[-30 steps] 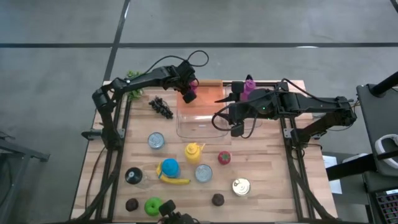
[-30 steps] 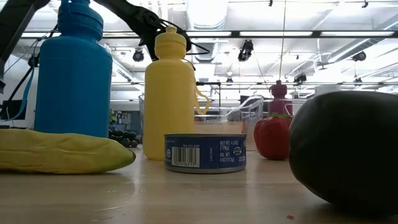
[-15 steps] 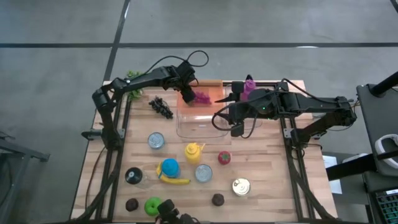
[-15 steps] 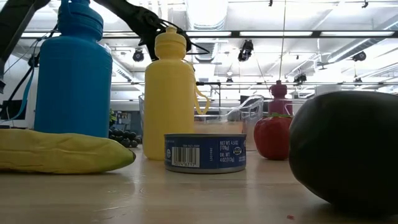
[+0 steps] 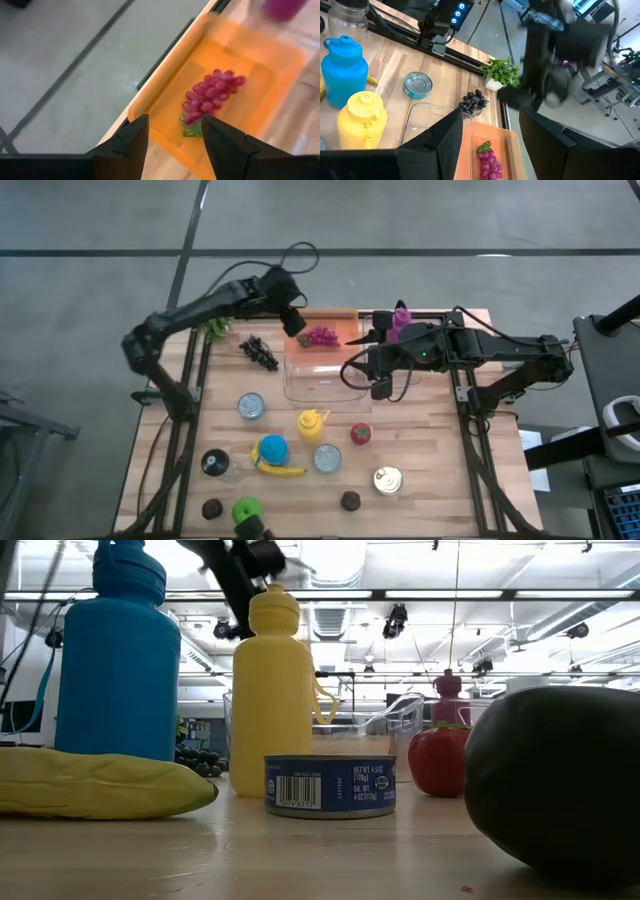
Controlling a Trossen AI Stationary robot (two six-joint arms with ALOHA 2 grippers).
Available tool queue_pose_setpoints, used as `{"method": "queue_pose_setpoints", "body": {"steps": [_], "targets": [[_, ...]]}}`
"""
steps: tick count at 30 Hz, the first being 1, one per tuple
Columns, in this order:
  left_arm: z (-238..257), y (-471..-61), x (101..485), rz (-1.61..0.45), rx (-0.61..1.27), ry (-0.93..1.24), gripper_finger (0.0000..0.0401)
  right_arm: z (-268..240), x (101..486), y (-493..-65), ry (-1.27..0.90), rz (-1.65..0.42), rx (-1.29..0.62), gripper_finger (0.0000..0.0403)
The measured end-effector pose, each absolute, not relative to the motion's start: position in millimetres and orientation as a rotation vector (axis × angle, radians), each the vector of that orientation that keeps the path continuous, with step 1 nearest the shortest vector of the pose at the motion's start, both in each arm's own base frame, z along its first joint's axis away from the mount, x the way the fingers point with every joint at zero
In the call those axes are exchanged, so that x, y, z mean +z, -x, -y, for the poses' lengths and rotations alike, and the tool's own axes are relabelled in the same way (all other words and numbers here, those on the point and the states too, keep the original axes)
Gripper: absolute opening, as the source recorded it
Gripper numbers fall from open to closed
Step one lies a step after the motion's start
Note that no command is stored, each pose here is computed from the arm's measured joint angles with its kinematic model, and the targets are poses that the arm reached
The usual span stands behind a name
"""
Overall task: Pick & Place Food Item
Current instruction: Put the blue and pink can into the left transparent bin
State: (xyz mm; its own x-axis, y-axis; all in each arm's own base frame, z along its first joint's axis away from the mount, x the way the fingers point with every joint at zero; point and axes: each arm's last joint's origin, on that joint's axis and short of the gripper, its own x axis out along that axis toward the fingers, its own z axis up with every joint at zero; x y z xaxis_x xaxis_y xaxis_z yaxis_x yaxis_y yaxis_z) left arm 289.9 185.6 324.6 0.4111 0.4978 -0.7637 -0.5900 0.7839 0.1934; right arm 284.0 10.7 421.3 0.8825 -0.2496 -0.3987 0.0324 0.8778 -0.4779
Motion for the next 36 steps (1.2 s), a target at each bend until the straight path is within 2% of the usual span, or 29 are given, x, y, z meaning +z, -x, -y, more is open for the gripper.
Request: {"method": "queue_pose_setpoints", "body": {"steps": [6,14,20,29,36], "targets": [[-133.6,-261.6,353.7,-0.828,0.605,0.055,0.0174,-10.7,419.5,-283.1,0.472,-0.489,-0.151,0.0189],[-71.7,-228.9,363.9,-0.629,0.505,-0.003,0.0164,-10.7,419.0,-282.7,0.478,-0.496,-0.148,0.0189],[-36.3,-215.6,364.9,-0.552,0.375,-0.043,0.0163,-12.8,416.4,-281.2,0.464,-0.521,-0.130,0.0189],[1.4,-216.0,364.8,-0.539,0.208,-0.090,0.0171,-37.5,389.8,-261.9,0.286,-0.787,-0.057,0.0182],[16.6,-215.9,365.1,-0.530,0.147,-0.099,0.0163,-65.0,358.4,-245.4,0.134,-0.988,-0.073,0.0140]]}}
